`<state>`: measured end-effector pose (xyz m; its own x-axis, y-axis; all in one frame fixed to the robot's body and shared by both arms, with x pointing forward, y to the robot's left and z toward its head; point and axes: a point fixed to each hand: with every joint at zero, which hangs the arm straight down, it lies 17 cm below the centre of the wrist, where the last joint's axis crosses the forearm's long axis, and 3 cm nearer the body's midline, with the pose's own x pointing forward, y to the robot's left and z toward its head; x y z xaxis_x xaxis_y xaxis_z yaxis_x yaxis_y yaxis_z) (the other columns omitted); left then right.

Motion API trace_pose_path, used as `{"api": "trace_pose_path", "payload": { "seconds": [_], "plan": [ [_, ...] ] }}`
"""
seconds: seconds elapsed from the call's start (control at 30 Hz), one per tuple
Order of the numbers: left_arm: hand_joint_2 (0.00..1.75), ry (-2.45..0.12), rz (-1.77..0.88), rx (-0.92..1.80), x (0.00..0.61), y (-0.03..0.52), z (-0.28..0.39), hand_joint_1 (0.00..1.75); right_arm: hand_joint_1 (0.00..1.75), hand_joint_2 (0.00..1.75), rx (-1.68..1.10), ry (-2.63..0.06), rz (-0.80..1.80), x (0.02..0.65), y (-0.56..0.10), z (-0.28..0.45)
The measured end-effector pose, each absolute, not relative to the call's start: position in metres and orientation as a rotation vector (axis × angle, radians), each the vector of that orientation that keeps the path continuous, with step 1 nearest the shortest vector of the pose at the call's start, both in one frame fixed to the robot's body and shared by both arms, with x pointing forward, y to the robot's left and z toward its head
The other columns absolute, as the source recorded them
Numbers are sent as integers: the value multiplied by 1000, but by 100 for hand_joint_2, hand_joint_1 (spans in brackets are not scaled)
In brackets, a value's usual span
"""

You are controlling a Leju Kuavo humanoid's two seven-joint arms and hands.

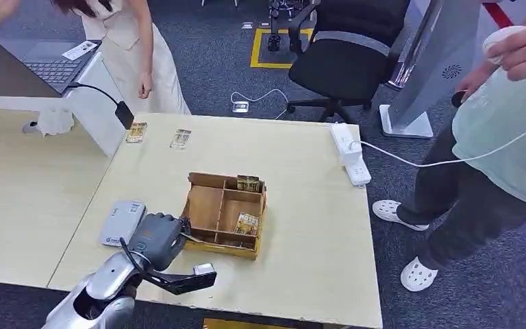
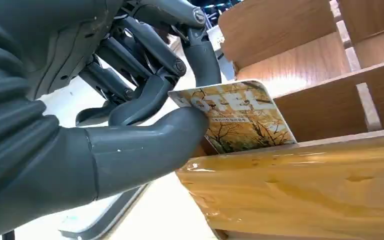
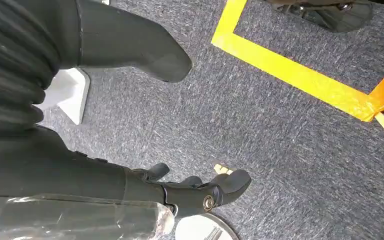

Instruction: Pass the card to the sensor for recognition and then transmit it.

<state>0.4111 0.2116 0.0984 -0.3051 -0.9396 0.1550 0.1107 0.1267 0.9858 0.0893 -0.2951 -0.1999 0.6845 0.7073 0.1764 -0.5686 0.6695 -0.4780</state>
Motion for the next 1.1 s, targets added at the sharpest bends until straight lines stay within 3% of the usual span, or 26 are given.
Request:
{"api": "trace_pose_path", "payload": {
  "seconds": [0.3,0.7,1.1],
  "plan": [
    [175,-1453,-1259,814,421,233,111,175,0,175,-412,-360,734,85,-298,-200],
    [175,-1559,-1086,1063,486,341,253,175,0,175,-406,-369,732,82,-297,-200],
    [175,-1561,-1037,1218,505,369,313,175,0,175,-394,-376,750,83,-295,-201]
  ]
}}
